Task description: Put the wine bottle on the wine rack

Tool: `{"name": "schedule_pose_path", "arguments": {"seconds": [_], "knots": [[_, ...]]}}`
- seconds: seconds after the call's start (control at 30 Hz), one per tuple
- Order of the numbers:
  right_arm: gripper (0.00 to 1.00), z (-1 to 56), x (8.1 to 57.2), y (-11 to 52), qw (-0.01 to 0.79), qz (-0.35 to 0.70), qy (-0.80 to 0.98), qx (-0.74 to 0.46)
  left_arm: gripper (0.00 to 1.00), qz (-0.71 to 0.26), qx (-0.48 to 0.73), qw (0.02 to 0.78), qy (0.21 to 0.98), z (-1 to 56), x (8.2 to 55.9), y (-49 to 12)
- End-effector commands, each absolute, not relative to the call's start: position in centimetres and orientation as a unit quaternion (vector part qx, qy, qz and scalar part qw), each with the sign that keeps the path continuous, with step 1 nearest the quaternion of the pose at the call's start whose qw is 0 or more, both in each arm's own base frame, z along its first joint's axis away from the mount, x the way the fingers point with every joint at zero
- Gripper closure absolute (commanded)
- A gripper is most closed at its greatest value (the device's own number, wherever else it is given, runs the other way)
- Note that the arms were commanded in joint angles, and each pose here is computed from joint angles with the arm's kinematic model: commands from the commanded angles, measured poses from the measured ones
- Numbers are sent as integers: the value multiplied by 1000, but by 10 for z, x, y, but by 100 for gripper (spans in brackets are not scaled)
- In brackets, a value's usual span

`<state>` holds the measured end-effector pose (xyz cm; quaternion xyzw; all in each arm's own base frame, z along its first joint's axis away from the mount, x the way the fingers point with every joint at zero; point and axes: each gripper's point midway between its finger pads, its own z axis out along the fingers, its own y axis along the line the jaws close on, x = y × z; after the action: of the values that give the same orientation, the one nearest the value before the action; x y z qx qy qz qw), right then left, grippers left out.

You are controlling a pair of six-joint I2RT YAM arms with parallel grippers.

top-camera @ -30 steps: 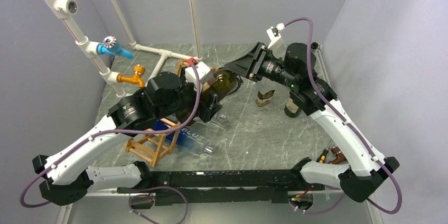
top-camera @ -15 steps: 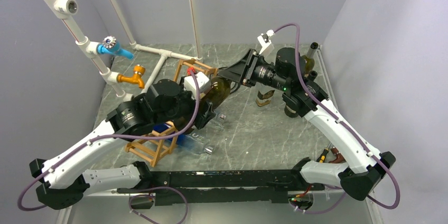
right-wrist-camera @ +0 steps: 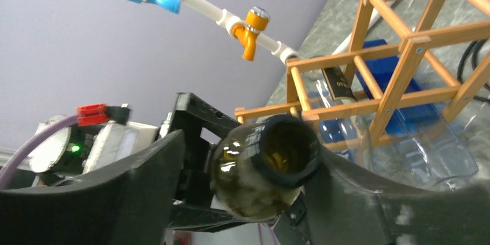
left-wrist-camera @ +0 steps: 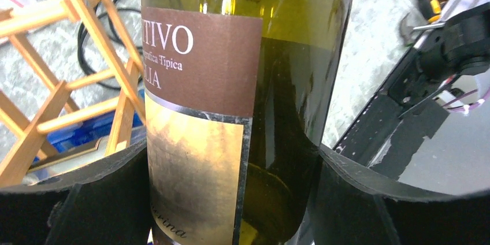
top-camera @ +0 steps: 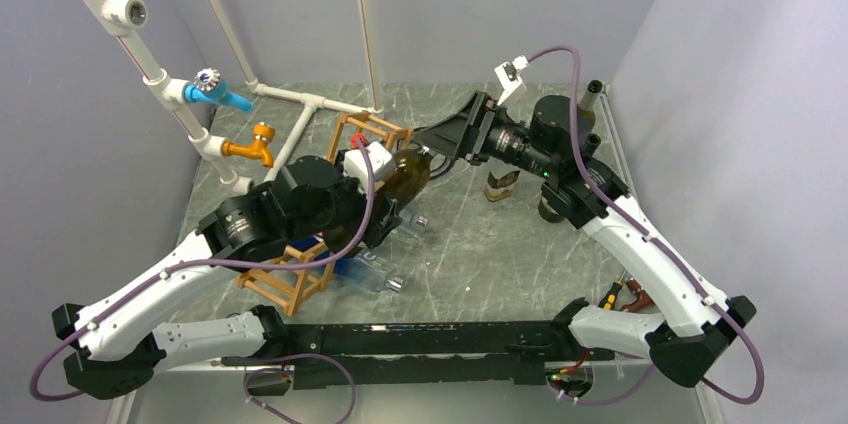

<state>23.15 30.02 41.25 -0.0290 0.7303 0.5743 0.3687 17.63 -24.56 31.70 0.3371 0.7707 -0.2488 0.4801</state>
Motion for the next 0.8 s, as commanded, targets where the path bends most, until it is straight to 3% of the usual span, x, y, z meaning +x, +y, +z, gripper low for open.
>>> {"name": "schedule_pose_path", "arguments": {"seconds": [0.0, 0.1, 0.27, 0.47, 0.77], "knots": [[15, 441, 234, 283, 470, 550, 686, -73, 100, -245, 297, 515, 766, 335, 183, -234], [1, 425, 246, 283, 480, 508, 709, -95, 100, -242, 273, 518, 774, 333, 184, -226], [0, 417, 249, 275, 513, 447, 715, -162, 100, -221, 256, 519, 785, 329, 182, -209], [0, 397, 273, 232, 578, 247, 734, -257, 100, -214, 249, 505, 798, 331, 172, -192], [0, 386, 260, 247, 636, 52, 645, -420, 100, -221, 281, 465, 810, 322, 154, -189]]}}
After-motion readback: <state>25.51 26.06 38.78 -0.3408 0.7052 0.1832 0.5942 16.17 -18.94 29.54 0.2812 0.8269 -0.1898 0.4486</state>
